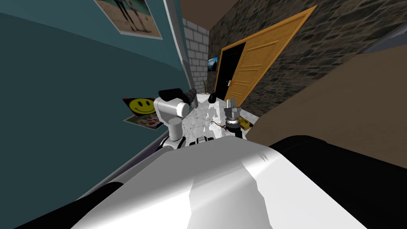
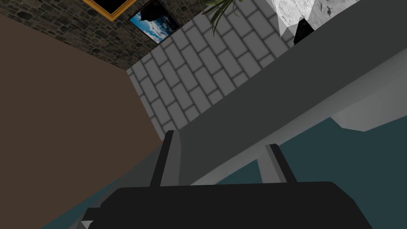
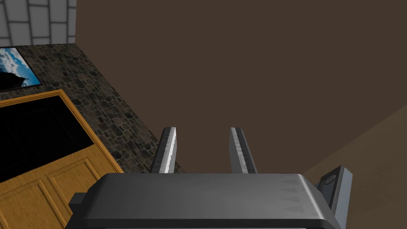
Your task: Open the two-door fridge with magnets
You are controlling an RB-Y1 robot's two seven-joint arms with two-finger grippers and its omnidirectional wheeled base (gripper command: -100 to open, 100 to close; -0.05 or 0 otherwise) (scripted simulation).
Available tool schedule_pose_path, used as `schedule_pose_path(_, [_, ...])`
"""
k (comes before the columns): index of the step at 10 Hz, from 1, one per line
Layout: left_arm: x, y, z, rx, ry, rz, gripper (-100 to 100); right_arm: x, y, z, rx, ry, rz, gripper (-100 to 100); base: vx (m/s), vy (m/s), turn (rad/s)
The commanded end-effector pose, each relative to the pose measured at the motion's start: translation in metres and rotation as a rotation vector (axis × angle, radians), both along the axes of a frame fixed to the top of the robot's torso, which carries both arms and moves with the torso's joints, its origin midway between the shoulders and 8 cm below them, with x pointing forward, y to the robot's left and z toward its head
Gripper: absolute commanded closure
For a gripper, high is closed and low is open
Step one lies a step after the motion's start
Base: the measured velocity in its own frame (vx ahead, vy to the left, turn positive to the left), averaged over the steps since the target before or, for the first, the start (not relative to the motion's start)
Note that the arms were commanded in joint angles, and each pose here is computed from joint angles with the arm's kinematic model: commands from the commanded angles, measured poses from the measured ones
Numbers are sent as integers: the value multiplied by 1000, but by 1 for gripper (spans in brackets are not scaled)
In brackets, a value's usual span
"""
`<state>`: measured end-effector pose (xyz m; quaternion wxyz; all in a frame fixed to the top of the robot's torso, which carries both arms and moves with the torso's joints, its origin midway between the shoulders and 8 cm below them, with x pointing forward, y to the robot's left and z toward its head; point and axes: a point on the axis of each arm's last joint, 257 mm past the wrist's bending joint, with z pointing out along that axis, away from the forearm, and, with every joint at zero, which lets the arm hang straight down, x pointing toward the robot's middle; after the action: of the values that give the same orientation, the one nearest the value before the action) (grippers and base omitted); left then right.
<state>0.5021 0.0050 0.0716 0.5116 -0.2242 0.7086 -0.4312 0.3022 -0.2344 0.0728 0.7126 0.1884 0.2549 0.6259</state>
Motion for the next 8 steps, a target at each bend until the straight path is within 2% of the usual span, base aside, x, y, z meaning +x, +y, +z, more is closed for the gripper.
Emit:
schedule_pose_path(1, [-13, 4, 24, -3, -24, 4, -100, 0, 0, 0, 0, 0, 0, 0, 124, -15, 63])
schedule_pose_path(2, [-13, 4, 21, 2, -13, 7, -100, 0, 0, 0, 0, 0, 0, 0, 94, -11, 71])
schedule_pose_path(3, [-19, 4, 26, 2, -13, 4, -100, 0, 0, 0, 0, 0, 0, 0, 65, -13, 16])
schedule_pose_path(4, [-19, 4, 26, 2, -13, 4, -100, 0, 0, 0, 0, 0, 0, 0, 36, -15, -13])
schedule_pose_path(8, [-19, 4, 26, 2, -13, 4, -100, 0, 0, 0, 0, 0, 0, 0, -5, 2, -4])
